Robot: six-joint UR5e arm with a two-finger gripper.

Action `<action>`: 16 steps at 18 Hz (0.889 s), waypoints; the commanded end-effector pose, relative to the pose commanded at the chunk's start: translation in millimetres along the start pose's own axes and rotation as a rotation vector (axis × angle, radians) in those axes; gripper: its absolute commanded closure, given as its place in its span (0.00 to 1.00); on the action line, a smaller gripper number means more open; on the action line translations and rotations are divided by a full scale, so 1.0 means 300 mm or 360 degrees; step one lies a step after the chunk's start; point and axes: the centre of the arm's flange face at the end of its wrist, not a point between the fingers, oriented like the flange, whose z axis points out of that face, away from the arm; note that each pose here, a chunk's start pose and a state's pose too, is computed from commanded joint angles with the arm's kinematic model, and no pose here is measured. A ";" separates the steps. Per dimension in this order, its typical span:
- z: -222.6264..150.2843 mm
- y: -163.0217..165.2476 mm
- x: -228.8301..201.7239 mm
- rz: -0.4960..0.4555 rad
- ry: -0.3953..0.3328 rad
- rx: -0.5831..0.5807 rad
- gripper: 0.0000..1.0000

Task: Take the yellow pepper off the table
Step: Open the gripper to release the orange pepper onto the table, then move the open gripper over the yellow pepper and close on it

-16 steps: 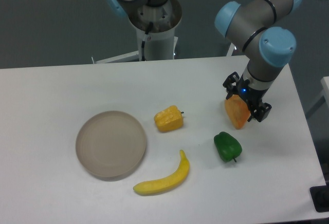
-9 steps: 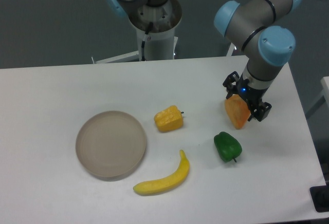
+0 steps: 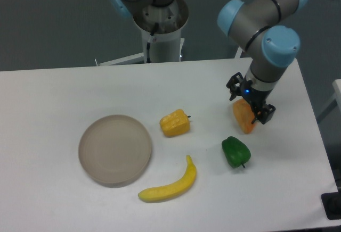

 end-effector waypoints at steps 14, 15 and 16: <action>0.230 -0.305 0.195 0.0061 0.0090 -0.0039 0.00; 0.250 -0.313 0.202 0.0066 0.0090 -0.0040 0.00; 0.270 -0.310 0.209 0.0064 0.0086 -0.0039 0.00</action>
